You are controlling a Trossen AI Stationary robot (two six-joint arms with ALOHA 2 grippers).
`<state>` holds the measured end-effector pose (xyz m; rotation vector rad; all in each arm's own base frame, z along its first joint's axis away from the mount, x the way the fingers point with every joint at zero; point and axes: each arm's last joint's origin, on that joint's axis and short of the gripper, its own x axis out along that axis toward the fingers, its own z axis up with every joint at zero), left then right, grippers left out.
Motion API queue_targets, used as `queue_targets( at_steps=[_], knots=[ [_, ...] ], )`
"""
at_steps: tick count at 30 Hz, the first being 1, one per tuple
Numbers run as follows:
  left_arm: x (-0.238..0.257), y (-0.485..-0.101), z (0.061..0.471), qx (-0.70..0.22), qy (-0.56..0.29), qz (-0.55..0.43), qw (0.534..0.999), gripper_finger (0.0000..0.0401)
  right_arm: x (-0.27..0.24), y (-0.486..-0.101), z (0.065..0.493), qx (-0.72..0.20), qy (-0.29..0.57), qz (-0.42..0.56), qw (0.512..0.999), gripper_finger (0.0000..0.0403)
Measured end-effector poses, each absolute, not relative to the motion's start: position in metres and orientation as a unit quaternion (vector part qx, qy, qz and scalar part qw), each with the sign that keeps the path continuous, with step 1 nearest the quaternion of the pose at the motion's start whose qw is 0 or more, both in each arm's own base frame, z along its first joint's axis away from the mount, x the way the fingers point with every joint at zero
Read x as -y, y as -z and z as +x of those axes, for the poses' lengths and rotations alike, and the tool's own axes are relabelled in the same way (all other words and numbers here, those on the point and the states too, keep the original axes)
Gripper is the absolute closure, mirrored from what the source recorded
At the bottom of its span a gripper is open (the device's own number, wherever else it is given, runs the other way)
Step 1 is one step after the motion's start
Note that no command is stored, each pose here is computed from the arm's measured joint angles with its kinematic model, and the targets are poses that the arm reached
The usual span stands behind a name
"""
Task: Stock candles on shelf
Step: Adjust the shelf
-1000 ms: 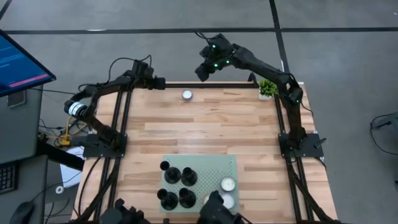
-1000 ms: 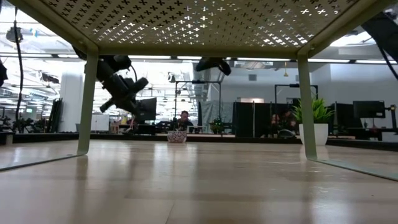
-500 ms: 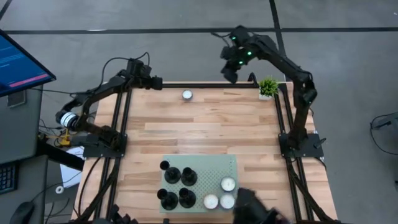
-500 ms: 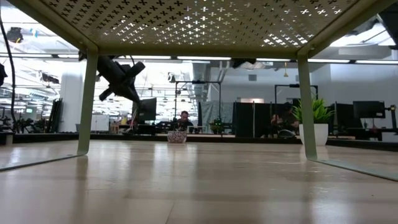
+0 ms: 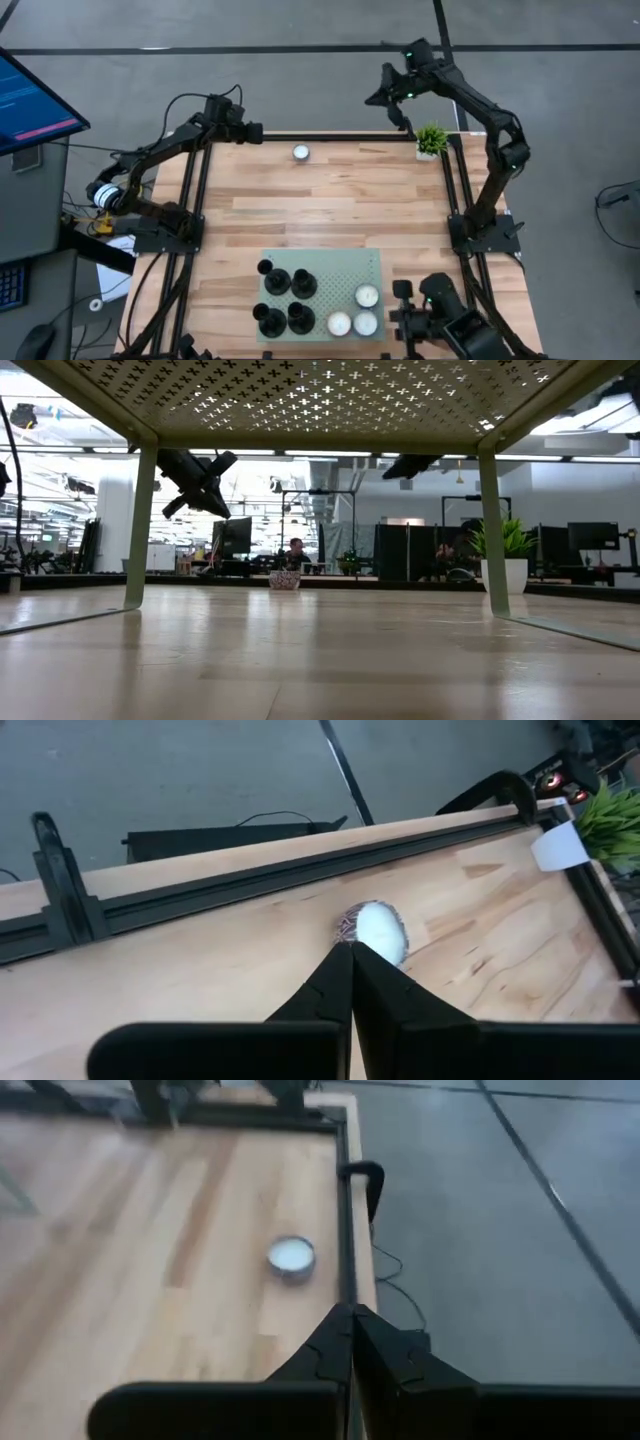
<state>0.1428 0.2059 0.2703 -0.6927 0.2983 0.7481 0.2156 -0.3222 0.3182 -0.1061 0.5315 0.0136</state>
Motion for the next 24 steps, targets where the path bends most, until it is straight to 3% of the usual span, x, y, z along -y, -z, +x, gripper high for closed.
queue_targets(
  at_steps=[5, 12, 18, 24],
  knots=[
    [-0.203, -0.271, 0.147, -0.14, -0.358, -0.337, 0.86, 0.0397, 0.336, -0.306, 0.236, -0.25, -0.044, -0.097, 0.962, 0.0403],
    [-0.199, -0.271, 0.153, -0.142, -0.347, -0.341, 0.862, 0.0398, 0.352, -0.28, 0.215, -0.291, -0.078, -0.044, 0.952, 0.0403],
    [-0.198, -0.27, 0.154, -0.143, -0.353, -0.338, 0.861, 0.0395, 0.371, -0.273, 0.185, -0.307, -0.023, -0.029, 0.951, 0.0403],
    [-0.2, -0.27, 0.153, -0.139, -0.389, -0.326, 0.85, 0.0397, 0.374, -0.262, 0.207, -0.33, -0.009, -0.074, 0.941, 0.0403]
  ],
)
